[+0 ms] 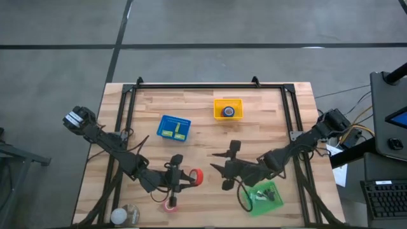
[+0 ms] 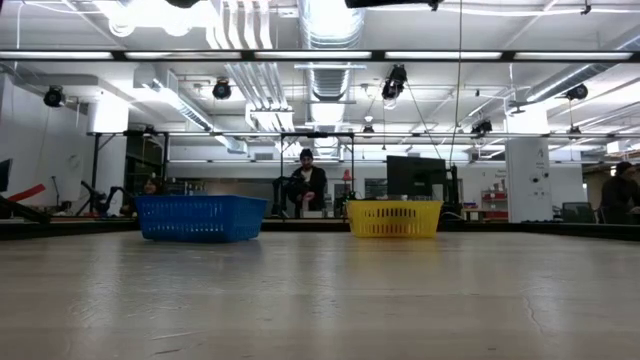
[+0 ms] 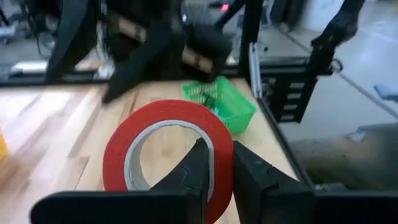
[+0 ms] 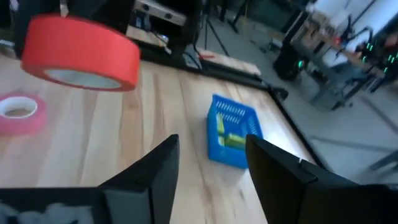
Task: Pick and place Stapler, Stapler remover, tape
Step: Put the orange tape into the yellow bin
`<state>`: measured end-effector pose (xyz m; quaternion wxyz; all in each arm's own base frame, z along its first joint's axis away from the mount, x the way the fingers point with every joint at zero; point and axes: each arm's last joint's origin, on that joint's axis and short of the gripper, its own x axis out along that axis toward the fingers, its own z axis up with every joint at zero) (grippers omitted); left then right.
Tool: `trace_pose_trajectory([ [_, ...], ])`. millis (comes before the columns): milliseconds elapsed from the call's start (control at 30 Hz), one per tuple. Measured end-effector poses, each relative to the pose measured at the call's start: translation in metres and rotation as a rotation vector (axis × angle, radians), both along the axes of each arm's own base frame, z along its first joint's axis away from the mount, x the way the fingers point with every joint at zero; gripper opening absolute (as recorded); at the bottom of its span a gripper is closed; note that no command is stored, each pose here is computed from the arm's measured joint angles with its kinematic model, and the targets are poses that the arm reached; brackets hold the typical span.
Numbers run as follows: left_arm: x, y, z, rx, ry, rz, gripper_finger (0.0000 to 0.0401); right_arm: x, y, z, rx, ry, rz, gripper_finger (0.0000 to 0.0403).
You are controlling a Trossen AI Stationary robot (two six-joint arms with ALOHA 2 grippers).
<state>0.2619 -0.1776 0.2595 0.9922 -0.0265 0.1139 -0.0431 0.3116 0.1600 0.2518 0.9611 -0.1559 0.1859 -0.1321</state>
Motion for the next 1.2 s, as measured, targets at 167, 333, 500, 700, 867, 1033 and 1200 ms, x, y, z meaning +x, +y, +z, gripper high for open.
trace_pose_trajectory([
  [167,0.002,-0.002,0.013,0.014,-0.127,-0.042,0.005,0.013,0.009,-0.008,-0.106,-0.037,0.052,0.0191],
  [333,0.002,-0.004,0.019,0.004,-0.18,-0.127,0.005,0.021,0.013,-0.005,-0.149,-0.124,0.071,0.0196],
  [500,0.002,-0.005,0.021,-0.004,-0.196,-0.149,0.0047,0.025,0.017,0.003,-0.144,-0.203,0.187,0.0196],
  [700,0.002,-0.005,0.022,0.003,-0.206,-0.167,0.0052,0.026,0.018,0.003,-0.093,-0.217,0.24,0.0192],
  [867,0.002,-0.005,0.022,0.012,-0.204,-0.173,0.0046,0.025,0.019,0.001,-0.063,-0.204,0.26,0.0184],
  [1033,-0.002,0.0,0.027,0.017,-0.19,-0.161,0.0052,0.023,0.021,-0.003,-0.046,-0.162,0.275,0.018],
  [1200,-0.008,0.003,0.035,0.004,-0.195,-0.167,0.0047,0.023,0.02,-0.005,-0.031,-0.151,0.266,0.0187],
])
